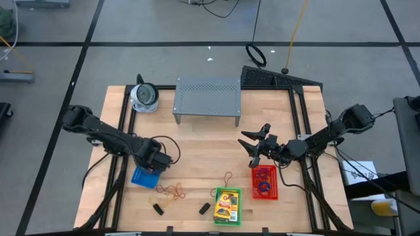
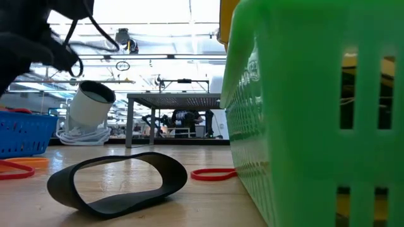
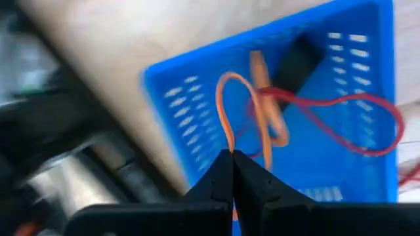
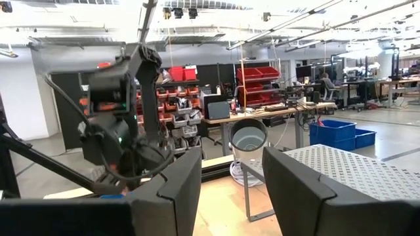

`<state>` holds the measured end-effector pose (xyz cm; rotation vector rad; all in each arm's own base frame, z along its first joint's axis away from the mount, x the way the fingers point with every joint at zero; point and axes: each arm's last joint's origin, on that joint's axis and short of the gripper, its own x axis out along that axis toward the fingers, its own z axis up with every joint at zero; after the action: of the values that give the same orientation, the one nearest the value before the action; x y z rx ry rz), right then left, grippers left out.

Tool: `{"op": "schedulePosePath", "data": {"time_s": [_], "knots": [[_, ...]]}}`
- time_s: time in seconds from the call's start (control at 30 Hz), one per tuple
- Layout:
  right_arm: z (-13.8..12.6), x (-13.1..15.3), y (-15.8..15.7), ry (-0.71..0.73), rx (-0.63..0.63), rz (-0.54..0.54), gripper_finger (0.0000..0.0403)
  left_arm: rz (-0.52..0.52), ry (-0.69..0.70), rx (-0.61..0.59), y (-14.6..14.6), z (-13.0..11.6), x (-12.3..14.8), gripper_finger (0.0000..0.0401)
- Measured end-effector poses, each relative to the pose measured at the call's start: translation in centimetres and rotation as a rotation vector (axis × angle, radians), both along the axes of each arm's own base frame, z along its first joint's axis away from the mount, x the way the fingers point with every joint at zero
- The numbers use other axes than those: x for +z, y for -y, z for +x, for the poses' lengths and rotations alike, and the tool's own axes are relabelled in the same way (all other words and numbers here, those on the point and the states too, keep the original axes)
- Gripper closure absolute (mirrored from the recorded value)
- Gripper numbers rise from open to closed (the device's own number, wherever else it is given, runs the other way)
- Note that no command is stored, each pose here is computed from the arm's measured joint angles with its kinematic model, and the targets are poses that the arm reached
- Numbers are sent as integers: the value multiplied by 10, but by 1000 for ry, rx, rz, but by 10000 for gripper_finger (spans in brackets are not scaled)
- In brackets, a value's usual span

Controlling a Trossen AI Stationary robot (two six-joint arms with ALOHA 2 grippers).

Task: Pick & Place Office Desk Supplies
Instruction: Put the orange rubber band into the blue bin

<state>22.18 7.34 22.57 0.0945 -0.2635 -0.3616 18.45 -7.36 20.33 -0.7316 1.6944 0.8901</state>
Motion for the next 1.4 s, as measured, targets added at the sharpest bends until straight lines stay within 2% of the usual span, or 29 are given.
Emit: {"op": "schedulePosePath", "data": {"time_s": [0.1, 0.27, 0.67, 1.03, 1.27, 1.4], "knots": [[0, 0, 0, 0, 0, 0, 248, -19, 60, 27, -1, -3, -20, 400], [0, 0, 0, 0, 0, 1, 248, -20, 32, 67, -3, -12, -35, 398], [0, -1, 0, -3, 3, 7, 248, -22, 41, 59, -2, -11, -36, 395], [0, -1, 0, -3, 3, 6, 248, -28, 42, 64, -2, -11, -36, 320], [0, -1, 0, -4, 2, 5, 248, -40, 38, 66, -2, -11, -36, 307], [0, -1, 0, -5, 2, 4, 248, -62, 61, 47, 1, -5, -26, 308]]}}
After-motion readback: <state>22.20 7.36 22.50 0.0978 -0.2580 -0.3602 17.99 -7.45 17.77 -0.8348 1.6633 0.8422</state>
